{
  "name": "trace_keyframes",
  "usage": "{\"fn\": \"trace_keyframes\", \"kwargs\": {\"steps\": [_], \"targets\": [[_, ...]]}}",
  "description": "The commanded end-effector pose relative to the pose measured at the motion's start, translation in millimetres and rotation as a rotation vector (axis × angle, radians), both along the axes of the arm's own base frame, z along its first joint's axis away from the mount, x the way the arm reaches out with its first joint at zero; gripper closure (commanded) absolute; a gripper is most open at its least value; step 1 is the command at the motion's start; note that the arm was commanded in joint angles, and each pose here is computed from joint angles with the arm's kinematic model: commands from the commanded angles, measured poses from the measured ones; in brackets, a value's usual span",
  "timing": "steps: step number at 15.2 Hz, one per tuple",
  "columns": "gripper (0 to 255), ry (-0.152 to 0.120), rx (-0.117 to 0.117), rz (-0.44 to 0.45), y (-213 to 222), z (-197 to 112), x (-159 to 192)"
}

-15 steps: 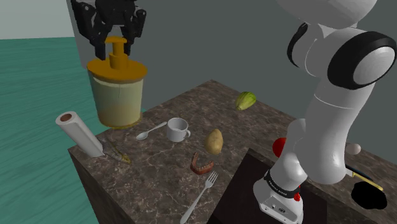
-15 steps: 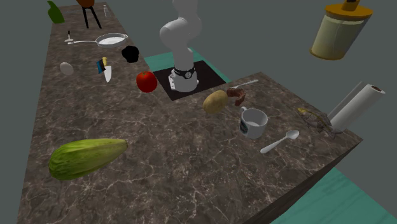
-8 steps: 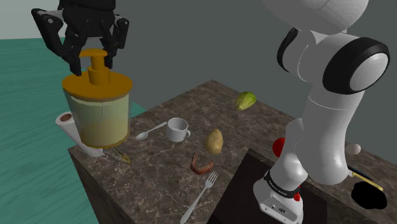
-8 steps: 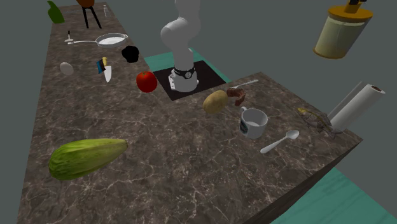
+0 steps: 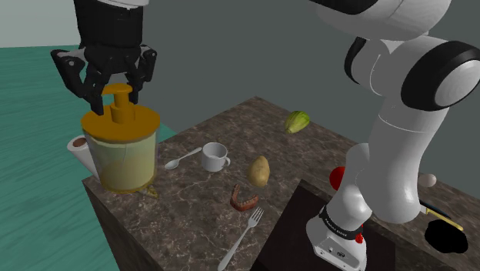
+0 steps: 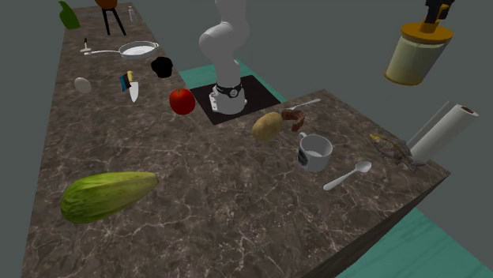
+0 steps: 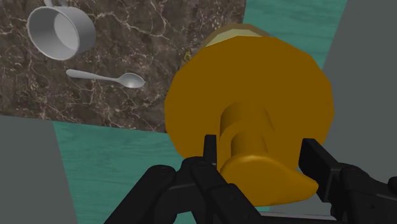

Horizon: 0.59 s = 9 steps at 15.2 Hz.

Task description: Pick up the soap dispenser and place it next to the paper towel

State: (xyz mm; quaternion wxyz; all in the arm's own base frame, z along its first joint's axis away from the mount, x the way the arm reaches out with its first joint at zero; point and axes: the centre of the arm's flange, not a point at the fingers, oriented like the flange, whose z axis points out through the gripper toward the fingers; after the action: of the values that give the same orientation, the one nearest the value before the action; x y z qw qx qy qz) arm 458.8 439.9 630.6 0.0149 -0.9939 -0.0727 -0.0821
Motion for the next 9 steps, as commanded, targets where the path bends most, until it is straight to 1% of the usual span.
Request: {"fn": "trace_keyframes", "kwargs": {"steps": [1, 9], "targets": [[255, -0.001, 0.001, 0.0, 0, -9, -1], [255, -0.001, 0.001, 0.0, 0, -52, -1]]}}
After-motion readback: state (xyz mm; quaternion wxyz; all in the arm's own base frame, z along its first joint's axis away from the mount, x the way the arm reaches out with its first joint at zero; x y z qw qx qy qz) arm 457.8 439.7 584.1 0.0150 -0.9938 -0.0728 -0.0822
